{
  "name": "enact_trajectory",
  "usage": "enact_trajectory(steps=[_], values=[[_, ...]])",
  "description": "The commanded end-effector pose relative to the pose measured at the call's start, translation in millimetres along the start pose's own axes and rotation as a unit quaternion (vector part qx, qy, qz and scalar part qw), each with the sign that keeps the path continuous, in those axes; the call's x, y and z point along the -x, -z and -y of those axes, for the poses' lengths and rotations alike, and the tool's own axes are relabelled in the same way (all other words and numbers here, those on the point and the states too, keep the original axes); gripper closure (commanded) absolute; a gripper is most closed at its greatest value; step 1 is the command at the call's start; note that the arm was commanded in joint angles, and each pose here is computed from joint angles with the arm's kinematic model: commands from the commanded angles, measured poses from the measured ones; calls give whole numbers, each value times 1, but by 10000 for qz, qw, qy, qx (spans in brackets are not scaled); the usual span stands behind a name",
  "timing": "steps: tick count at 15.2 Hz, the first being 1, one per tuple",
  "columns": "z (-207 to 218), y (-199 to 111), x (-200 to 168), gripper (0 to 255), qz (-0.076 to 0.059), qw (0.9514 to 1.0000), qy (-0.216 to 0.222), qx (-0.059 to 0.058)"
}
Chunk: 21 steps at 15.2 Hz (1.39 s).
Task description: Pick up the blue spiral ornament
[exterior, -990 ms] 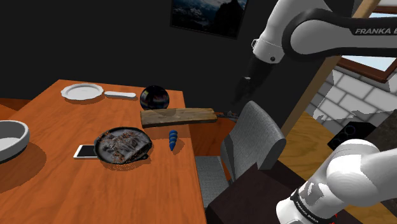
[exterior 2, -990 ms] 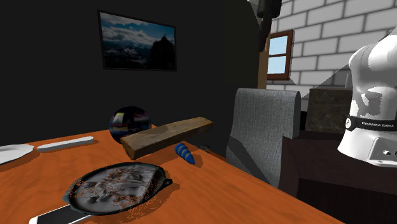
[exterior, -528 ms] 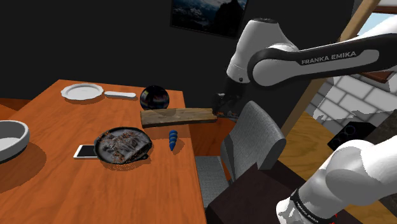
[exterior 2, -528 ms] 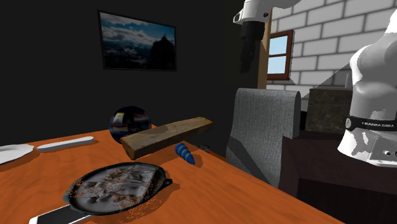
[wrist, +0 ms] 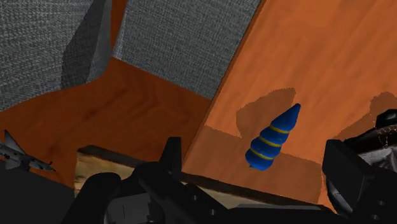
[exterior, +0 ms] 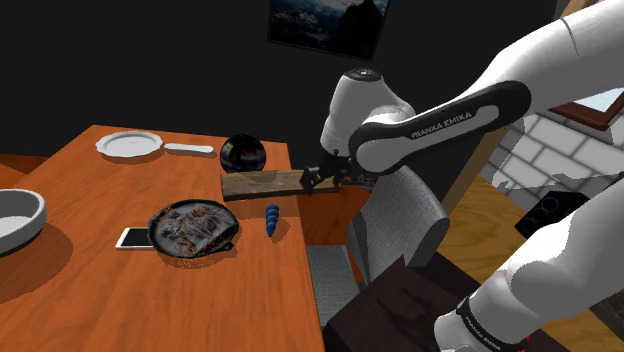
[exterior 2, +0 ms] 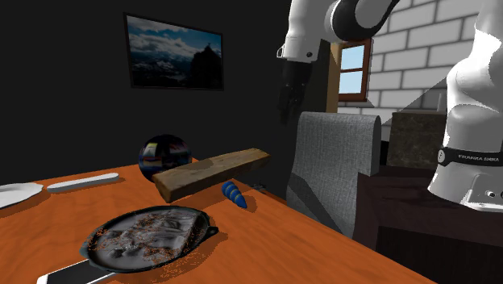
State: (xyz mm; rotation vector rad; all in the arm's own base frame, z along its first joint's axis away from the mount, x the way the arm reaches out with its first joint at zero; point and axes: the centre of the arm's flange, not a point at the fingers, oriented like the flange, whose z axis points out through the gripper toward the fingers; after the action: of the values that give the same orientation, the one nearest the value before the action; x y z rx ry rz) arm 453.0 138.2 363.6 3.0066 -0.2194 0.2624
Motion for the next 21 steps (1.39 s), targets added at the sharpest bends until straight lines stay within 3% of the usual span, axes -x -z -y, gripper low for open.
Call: enact_trajectory(steps=[1,10,19,21], values=[[11,-23,-12,0,-25,9999,-142,47],[56,-125,-60,0,-114,9969,-725,292],[90,-227,-114,0,-202,9898,-1305,537],[91,-235,-114,0,-205,9895,-1320,543]])
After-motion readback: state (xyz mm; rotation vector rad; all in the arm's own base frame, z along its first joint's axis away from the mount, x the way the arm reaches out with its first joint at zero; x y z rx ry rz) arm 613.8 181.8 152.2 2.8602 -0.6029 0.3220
